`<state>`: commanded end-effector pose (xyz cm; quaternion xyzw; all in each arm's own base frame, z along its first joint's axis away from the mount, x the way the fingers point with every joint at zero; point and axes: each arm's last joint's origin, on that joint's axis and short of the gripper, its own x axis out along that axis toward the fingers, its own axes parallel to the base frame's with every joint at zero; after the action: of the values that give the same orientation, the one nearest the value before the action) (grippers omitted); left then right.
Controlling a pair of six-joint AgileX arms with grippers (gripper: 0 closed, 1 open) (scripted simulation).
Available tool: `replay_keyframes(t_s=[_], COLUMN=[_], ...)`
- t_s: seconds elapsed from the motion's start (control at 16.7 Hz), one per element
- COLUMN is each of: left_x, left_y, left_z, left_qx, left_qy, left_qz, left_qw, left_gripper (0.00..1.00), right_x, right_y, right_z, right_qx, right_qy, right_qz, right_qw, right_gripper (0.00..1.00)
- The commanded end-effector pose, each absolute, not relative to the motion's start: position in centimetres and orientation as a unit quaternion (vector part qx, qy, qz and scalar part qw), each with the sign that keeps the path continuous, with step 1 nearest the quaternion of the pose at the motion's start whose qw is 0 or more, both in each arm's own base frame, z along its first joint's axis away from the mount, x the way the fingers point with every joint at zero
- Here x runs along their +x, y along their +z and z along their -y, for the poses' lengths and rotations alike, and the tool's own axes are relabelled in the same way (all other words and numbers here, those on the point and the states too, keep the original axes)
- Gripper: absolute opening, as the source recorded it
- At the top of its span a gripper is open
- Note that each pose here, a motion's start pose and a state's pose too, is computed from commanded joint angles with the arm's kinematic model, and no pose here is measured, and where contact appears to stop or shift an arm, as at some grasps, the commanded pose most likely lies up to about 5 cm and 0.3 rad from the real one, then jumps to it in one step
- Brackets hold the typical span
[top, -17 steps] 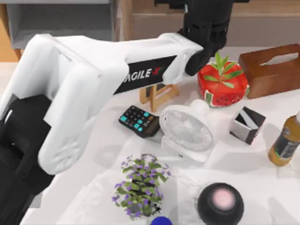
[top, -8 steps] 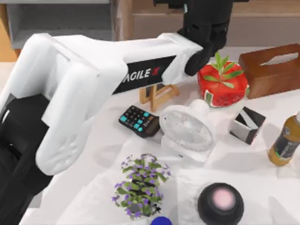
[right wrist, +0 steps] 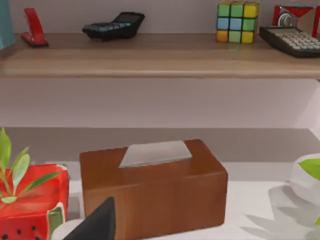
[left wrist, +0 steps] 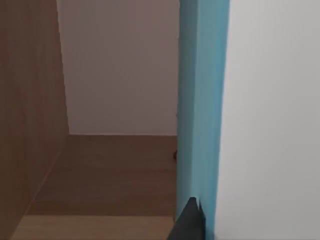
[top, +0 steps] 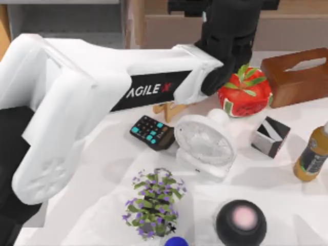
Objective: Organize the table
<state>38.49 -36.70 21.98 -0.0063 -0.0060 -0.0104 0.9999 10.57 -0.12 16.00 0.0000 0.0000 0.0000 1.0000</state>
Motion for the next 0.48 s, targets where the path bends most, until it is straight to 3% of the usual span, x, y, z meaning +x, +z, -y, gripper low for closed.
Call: replay_keyframes(t_s=[0.24,0.48], left_x=[38.6,35.8], left_y=[22.0,23.0], left_z=[36.5,35.9], left_qx=[0.0,0.059], left_qy=[-0.011,-0.044], left_qz=[0.004,-0.004], left_qw=[1.0,0.997], left_gripper=[0.0,0.0], right_x=[10.6,10.6], right_y=[16.0,16.0], right_z=[0.1,0.1], right_qx=[0.0,0.0], right_qy=[0.0,0.0], right_qz=[0.0,0.0], right_qw=[1.0,1.0], right_gripper=[1.0,1.0])
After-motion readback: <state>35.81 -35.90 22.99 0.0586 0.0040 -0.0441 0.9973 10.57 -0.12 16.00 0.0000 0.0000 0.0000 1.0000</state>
